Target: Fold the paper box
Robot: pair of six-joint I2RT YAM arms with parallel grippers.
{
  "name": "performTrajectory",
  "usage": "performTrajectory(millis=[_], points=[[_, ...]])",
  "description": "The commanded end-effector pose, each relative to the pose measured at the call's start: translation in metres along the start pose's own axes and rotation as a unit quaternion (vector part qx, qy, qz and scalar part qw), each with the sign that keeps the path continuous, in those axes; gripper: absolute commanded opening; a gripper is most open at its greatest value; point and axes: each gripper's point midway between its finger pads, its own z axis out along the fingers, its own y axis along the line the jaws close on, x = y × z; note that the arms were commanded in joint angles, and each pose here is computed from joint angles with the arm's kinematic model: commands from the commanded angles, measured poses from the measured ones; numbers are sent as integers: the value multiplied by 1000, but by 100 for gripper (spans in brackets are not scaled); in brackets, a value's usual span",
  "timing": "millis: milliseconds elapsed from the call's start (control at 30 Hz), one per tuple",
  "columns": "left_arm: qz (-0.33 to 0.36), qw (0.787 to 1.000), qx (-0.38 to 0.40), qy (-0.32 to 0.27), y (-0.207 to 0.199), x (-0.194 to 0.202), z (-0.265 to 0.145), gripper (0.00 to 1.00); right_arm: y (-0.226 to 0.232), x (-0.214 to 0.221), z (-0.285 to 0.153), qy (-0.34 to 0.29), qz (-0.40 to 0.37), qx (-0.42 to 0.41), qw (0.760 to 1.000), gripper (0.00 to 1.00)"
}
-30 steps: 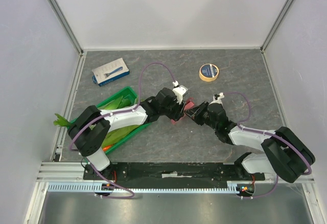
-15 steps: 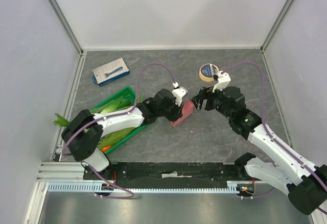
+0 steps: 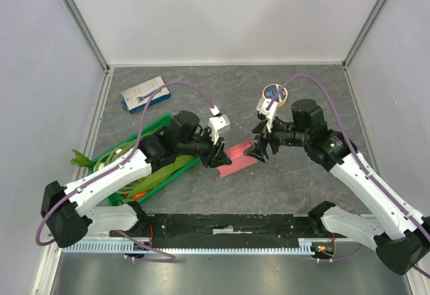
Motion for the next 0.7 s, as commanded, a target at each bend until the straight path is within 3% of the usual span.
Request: performTrajectory(millis=[0, 333, 567, 667], points=[[68, 993, 94, 24, -36, 1, -24, 31, 49, -18, -5, 3, -55, -147, 988, 87], [137, 981, 131, 36, -50, -6, -43, 29, 91, 1, 14, 60, -52, -240, 968, 74], [133, 980, 140, 53, -49, -3, -37, 29, 87, 10, 26, 71, -62, -211, 973, 52], [131, 980, 138, 56, -46, -2, -33, 28, 83, 18, 32, 75, -68, -196, 975, 49]])
